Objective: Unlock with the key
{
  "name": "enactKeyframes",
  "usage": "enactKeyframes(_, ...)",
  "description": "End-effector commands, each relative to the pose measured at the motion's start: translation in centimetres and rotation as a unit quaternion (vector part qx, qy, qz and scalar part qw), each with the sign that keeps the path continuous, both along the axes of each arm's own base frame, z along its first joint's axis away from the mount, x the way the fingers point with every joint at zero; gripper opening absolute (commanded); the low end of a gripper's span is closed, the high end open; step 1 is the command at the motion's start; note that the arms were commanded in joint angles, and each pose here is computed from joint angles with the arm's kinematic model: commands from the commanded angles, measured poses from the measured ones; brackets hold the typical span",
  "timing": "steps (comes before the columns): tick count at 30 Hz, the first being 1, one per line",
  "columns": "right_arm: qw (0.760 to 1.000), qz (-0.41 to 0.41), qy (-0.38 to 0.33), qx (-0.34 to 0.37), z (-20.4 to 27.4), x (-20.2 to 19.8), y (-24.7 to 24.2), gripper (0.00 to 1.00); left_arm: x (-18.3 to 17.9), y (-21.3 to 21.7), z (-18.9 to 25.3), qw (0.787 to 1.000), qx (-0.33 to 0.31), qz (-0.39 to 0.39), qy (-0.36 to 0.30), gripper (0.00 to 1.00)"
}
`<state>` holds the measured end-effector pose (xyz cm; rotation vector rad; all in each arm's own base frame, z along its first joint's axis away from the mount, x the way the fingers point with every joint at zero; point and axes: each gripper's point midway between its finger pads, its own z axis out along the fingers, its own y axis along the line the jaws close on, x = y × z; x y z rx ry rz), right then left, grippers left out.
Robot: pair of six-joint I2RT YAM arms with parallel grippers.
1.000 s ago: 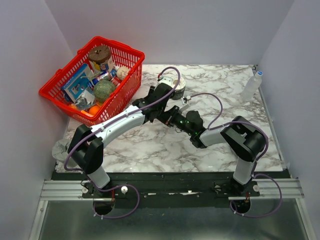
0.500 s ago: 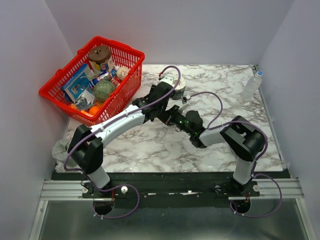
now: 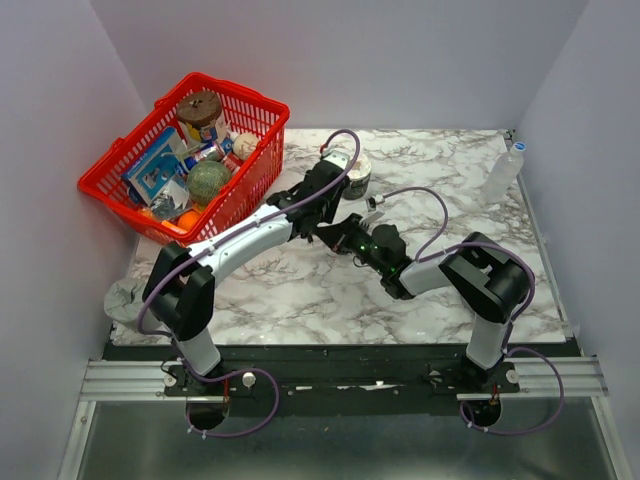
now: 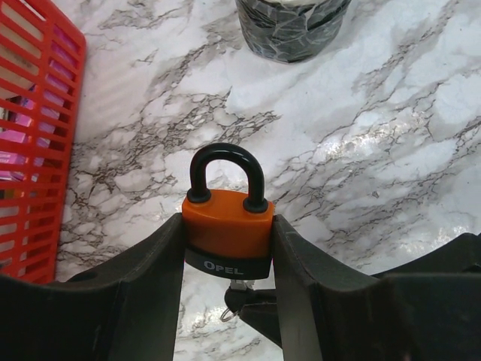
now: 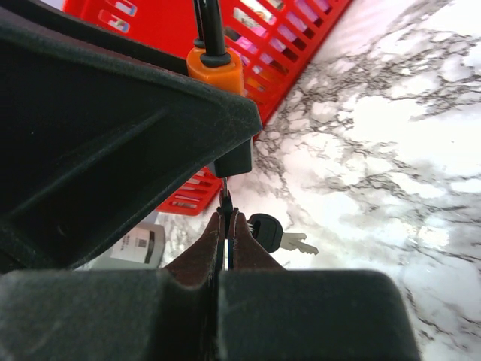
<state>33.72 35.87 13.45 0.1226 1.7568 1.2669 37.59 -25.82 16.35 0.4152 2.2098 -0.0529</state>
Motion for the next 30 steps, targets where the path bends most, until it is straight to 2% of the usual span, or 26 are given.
enactKeyframes(1,0.985,-0.141,-0.093,0.047,6.2,4.3,-4.2,0.01,-4.8,0.1,-4.9,0.990,0.033,-0.046,0.128,0.00)
enactKeyframes(9,0.980,-0.162,-0.107,0.029,6.5,4.7,-4.8,0.01,-5.6,-0.9,-6.2,0.983,0.008,-0.067,0.174,0.00)
enactKeyframes(19,0.976,-0.185,-0.105,0.051,8.3,4.5,-6.1,0.01,-5.9,-0.5,-7.2,0.981,0.017,-0.064,0.184,0.00)
enactKeyframes(30,0.971,-0.199,-0.108,0.079,9.6,5.0,-7.3,0.01,-6.2,-0.6,-6.9,0.982,0.001,-0.056,0.178,0.00)
